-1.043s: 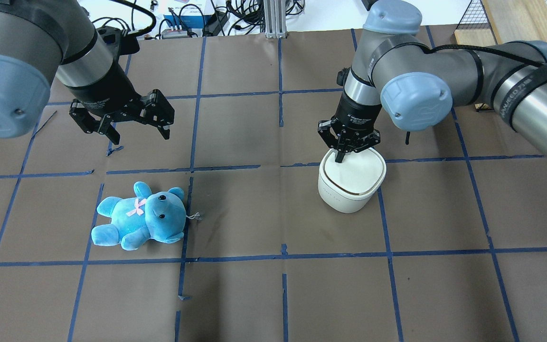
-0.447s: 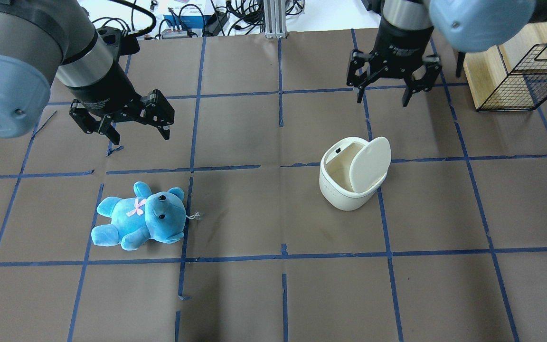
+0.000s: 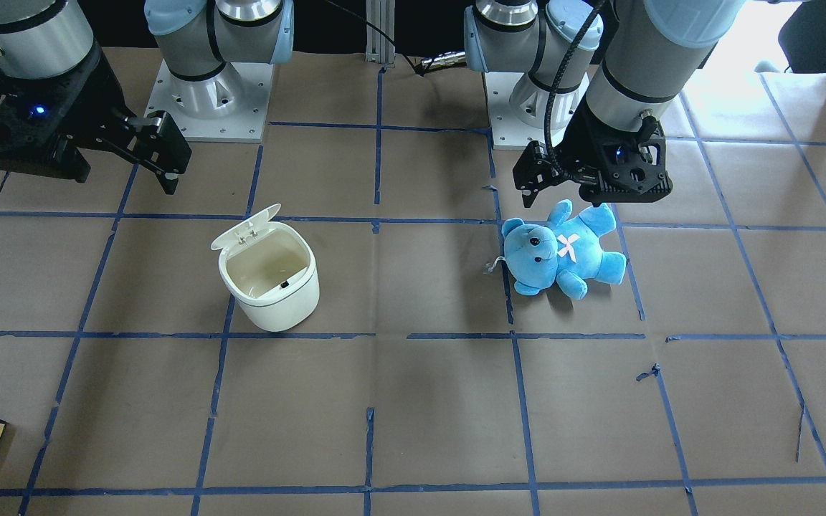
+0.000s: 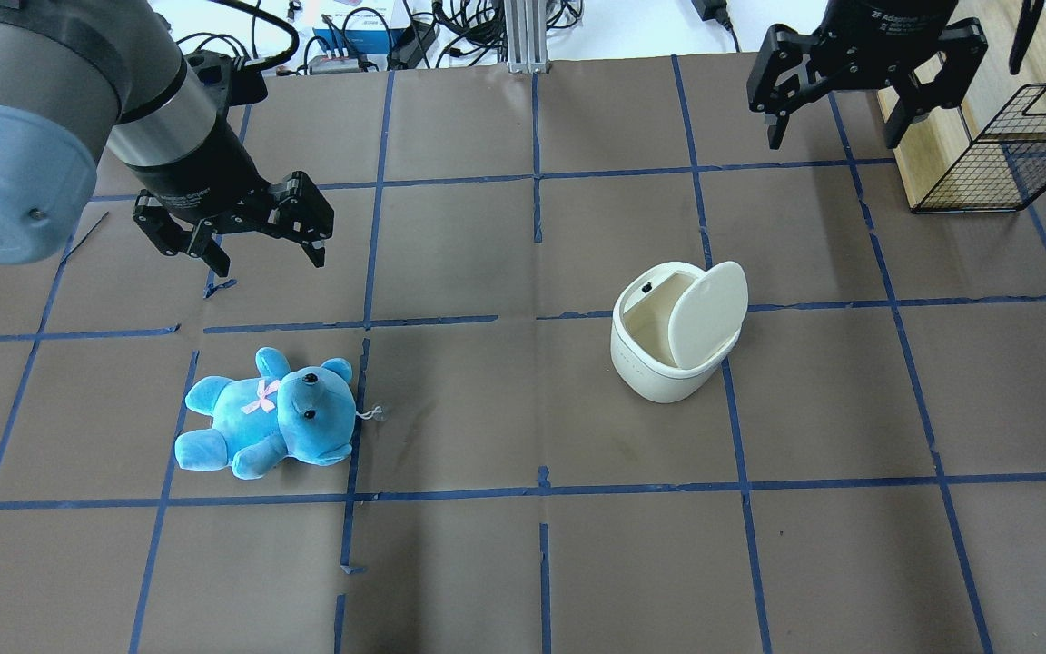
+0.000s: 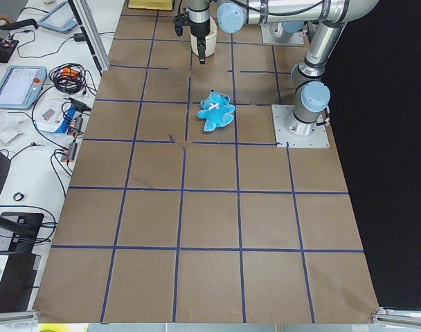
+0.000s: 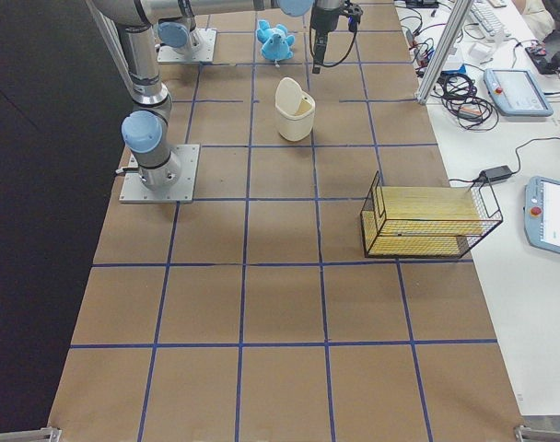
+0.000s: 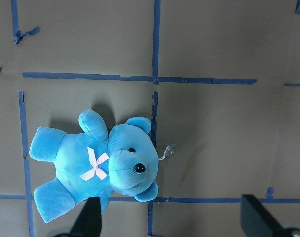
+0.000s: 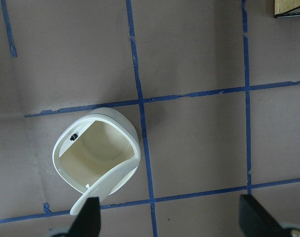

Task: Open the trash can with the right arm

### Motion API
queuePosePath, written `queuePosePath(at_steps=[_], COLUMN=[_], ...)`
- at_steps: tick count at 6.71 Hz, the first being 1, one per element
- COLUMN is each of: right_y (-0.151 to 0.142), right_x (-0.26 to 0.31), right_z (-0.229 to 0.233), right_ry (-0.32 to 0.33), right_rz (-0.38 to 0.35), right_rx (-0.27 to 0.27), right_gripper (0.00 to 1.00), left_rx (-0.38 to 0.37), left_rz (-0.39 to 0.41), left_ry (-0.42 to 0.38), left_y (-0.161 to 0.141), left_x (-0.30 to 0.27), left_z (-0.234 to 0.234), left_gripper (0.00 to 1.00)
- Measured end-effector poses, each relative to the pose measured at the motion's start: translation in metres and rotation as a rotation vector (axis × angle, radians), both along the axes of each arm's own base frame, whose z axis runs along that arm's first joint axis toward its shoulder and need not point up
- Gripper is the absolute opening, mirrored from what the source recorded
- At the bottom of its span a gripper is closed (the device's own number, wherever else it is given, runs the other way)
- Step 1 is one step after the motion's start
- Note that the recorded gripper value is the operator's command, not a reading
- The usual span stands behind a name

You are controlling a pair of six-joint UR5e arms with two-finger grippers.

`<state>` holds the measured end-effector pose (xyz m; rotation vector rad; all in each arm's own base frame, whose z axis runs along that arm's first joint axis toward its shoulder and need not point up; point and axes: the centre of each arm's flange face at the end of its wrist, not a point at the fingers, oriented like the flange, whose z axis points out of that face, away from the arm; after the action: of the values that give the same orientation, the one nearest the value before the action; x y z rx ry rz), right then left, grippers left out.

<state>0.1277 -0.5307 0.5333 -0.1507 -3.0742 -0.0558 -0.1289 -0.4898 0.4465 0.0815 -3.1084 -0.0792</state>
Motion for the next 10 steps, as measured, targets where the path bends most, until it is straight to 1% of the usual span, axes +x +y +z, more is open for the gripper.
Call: queuePosePath(at_steps=[2, 4, 5, 7, 10], right_y=[0.005, 0.008, 0.009, 0.009, 0.009], right_x=[0.005, 0.018, 0.021, 0.022, 0.022], right_z=[-0.003, -0.009, -0.011, -0.012, -0.012], right_ry=[-0.013, -0.055, -0.065, -0.069, -0.069], right_rz=[0.012, 0.027, 0.038, 0.057, 0.064], right_rx=[0.016, 0.029, 0.033, 0.038, 0.04], right_gripper=[1.0, 1.0, 1.0, 1.0, 1.0], left_rx=[0.0, -0.001, -0.001, -0.001, -0.001], left_rz=[0.001, 0.0, 0.0, 0.0, 0.0], left_ry=[0.0, 0.0, 0.0, 0.0, 0.0], left_y=[0.0, 0.0, 0.0, 0.0, 0.0], left_x=[0.0, 0.0, 0.0, 0.0, 0.0], left_z=[0.0, 0.0, 0.0, 0.0, 0.0], left_gripper=[1.0, 1.0, 1.0, 1.0, 1.0])
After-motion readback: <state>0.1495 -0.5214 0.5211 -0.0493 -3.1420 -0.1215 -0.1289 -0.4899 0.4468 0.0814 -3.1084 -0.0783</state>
